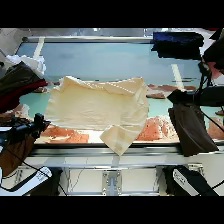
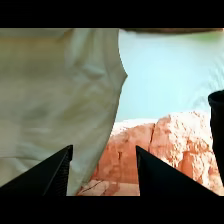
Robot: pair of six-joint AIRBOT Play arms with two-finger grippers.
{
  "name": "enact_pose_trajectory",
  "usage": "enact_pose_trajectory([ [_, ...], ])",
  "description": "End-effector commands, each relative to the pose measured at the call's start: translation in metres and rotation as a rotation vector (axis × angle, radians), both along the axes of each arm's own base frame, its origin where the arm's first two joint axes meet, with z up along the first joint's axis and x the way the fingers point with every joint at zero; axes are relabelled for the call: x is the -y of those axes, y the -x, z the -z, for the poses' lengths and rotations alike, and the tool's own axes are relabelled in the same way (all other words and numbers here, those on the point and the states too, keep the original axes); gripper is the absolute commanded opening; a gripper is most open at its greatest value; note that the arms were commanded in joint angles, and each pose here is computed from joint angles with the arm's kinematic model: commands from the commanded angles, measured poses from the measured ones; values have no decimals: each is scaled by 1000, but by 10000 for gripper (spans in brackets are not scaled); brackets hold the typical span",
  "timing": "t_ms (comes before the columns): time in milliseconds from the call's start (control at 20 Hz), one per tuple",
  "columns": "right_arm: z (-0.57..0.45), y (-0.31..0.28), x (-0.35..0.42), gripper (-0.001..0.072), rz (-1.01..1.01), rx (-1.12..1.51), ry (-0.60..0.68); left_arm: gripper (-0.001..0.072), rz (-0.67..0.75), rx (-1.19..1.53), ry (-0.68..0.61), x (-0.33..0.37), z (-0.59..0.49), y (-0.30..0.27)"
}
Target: Fold the shirts.
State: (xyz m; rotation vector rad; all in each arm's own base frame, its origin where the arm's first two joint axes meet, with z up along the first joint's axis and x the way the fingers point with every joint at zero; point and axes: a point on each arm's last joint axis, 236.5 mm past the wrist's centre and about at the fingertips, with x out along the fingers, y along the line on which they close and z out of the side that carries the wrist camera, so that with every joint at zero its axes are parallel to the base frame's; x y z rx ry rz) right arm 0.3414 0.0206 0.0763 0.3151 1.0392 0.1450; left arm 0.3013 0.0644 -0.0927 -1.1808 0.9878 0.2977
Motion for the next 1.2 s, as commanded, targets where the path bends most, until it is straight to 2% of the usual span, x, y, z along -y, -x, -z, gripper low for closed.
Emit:
enact_pose_trajectory([
  [0, 74, 30, -13, 462, 121, -164, -127, 15, 64, 73, -49, 2, -20, -6],
  [100, 122, 57, -47, 462, 216, -281, -328, 14, 85, 91, -56, 6, -27, -6],
  [150, 141, 76, -60, 463, 237, -360, -387, 15, 88, 93, -55, 7, -28, -6],
  [200, 158, 95, -70, 466, 254, -438, -431, 15, 94, 92, -53, 8, -28, -6],
  [250, 168, 105, -78, 505, 256, -476, -466, 14, 111, 98, -63, 9, -28, -6],
  [350, 173, 106, -89, 515, 250, -483, -523, 15, 135, 103, -67, 12, -28, -5],
  [500, 178, 93, -99, 516, 273, -455, -537, 15, 137, 103, -67, 12, -28, -5],
  [800, 188, 60, -118, 512, 246, -389, -465, 15, 137, 103, -67, 12, -28, -5],
  [850, 187, 55, -122, 430, 241, -397, -468, 15, 137, 103, -67, 12, -28, -5],
  [900, 186, 51, -126, 238, 228, -396, -467, 15, 139, 104, -68, 12, -28, -5],
  [950, 180, 45, -129, 7, 213, -384, -470, 15, 156, 110, -77, 13, -29, -4],
  [1150, 94, 24, -152, 15, -51, -225, -472, 14, 320, 218, -112, 20, -72, -10],
])
